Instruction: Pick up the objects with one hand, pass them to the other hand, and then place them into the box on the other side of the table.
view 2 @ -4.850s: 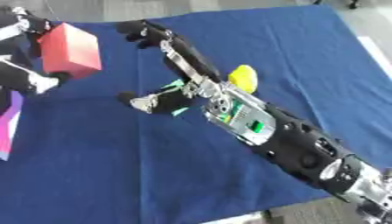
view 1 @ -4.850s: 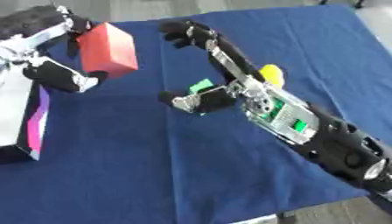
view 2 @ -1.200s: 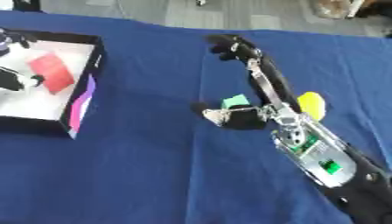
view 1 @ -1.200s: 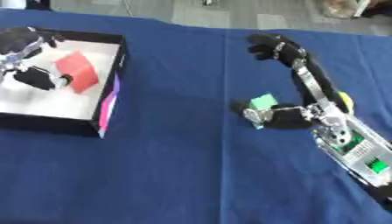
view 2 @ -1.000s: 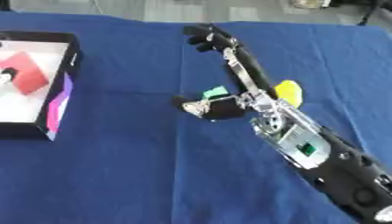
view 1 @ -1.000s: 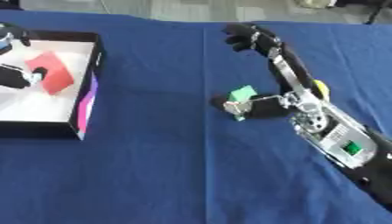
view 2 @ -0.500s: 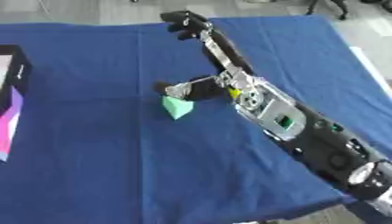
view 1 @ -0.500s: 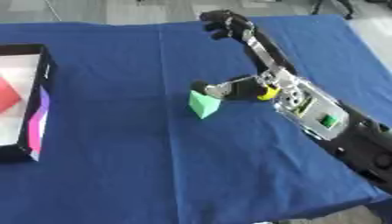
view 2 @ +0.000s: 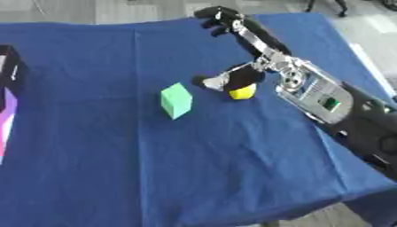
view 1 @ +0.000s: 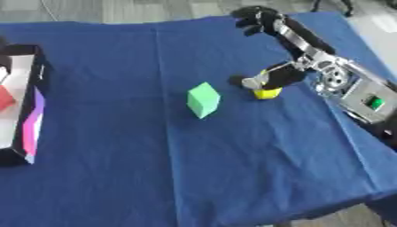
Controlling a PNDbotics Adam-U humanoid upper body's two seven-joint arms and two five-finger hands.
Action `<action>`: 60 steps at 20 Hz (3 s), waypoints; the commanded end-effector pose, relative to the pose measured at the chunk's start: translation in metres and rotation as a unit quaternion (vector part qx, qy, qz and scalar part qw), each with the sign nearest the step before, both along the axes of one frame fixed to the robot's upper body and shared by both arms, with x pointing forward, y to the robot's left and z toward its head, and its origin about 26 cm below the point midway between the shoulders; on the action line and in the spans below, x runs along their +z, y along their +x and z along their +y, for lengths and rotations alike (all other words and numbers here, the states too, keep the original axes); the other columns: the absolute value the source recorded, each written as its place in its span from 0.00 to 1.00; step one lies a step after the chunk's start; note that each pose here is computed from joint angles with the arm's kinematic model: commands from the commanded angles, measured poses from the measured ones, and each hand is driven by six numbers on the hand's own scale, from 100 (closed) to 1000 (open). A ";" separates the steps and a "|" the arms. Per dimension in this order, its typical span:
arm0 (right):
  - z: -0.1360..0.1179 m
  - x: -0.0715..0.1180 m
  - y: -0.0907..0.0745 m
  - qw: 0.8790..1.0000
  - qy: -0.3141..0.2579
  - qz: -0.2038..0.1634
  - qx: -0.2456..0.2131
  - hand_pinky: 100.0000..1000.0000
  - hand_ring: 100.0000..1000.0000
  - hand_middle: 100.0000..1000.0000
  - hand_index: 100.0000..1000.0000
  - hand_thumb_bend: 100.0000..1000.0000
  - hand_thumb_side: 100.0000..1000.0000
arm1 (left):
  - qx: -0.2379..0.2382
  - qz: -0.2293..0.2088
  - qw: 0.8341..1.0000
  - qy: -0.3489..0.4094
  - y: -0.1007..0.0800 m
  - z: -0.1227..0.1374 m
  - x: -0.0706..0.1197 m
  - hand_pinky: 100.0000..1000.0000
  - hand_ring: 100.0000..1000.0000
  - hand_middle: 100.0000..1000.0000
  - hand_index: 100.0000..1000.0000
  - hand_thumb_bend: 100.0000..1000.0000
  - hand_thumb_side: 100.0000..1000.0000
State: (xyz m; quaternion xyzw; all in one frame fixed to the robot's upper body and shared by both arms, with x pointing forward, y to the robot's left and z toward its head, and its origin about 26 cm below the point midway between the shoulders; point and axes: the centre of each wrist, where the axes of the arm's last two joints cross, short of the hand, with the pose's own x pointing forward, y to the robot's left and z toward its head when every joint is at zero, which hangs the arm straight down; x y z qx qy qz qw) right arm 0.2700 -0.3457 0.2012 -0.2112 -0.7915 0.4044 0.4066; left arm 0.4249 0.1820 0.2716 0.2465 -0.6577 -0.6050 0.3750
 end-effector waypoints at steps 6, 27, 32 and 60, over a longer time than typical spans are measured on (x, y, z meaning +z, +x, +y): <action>-0.015 0.029 -0.005 0.995 -0.089 0.002 0.040 0.80 0.87 0.88 0.90 0.41 0.00 | -0.053 -0.013 0.996 -0.072 -0.021 -0.012 0.023 1.00 0.65 0.54 0.69 0.00 0.21; -0.022 0.052 -0.004 0.976 -0.214 0.034 0.032 0.83 0.84 0.84 0.85 0.36 0.00 | -0.131 0.026 0.975 -0.179 -0.053 -0.021 0.049 1.00 0.62 0.50 0.67 0.00 0.24; -0.018 0.046 -0.003 0.970 -0.235 0.044 0.034 0.83 0.84 0.84 0.86 0.36 0.00 | -0.143 0.027 0.973 -0.178 -0.057 -0.025 0.052 1.00 0.62 0.50 0.67 0.00 0.24; -0.029 0.027 0.006 0.960 -0.262 0.094 -0.025 0.82 0.80 0.77 0.85 0.33 0.00 | -0.152 0.009 0.974 -0.169 -0.063 -0.028 0.060 1.00 0.62 0.49 0.65 0.00 0.23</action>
